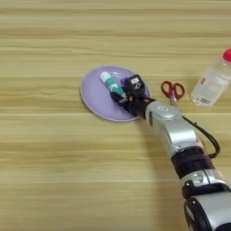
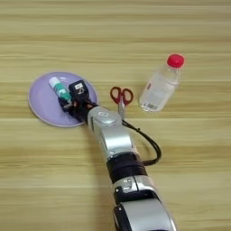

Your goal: Move the objects on the table

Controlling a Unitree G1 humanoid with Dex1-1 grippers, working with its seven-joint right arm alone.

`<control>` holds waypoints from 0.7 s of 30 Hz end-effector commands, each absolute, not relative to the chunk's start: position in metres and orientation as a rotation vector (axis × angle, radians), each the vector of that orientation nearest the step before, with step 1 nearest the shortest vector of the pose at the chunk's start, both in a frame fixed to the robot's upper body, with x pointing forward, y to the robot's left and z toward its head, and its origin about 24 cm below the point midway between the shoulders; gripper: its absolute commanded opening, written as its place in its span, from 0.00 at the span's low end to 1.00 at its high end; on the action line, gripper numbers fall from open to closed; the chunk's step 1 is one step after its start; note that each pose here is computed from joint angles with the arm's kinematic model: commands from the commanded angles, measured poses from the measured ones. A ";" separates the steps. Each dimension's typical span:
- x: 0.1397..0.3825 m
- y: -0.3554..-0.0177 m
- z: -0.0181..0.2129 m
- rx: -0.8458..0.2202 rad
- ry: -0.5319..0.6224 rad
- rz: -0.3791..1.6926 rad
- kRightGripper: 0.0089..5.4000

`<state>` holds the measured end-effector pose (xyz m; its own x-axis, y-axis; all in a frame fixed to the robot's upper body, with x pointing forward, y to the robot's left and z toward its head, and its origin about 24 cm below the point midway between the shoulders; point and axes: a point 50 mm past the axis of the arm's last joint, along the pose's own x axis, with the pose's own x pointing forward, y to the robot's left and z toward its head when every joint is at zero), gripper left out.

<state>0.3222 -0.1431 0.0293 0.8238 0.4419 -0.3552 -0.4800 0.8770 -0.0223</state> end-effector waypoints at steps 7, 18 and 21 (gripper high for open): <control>0.334 -0.142 0.068 -0.129 0.196 0.489 0.31; 0.321 -0.150 0.058 -0.105 0.244 0.478 0.31; 0.317 -0.151 0.060 -0.110 0.234 0.478 0.31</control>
<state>0.3080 -0.1480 0.0307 0.8274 0.4436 -0.3445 -0.4692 0.8830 0.0101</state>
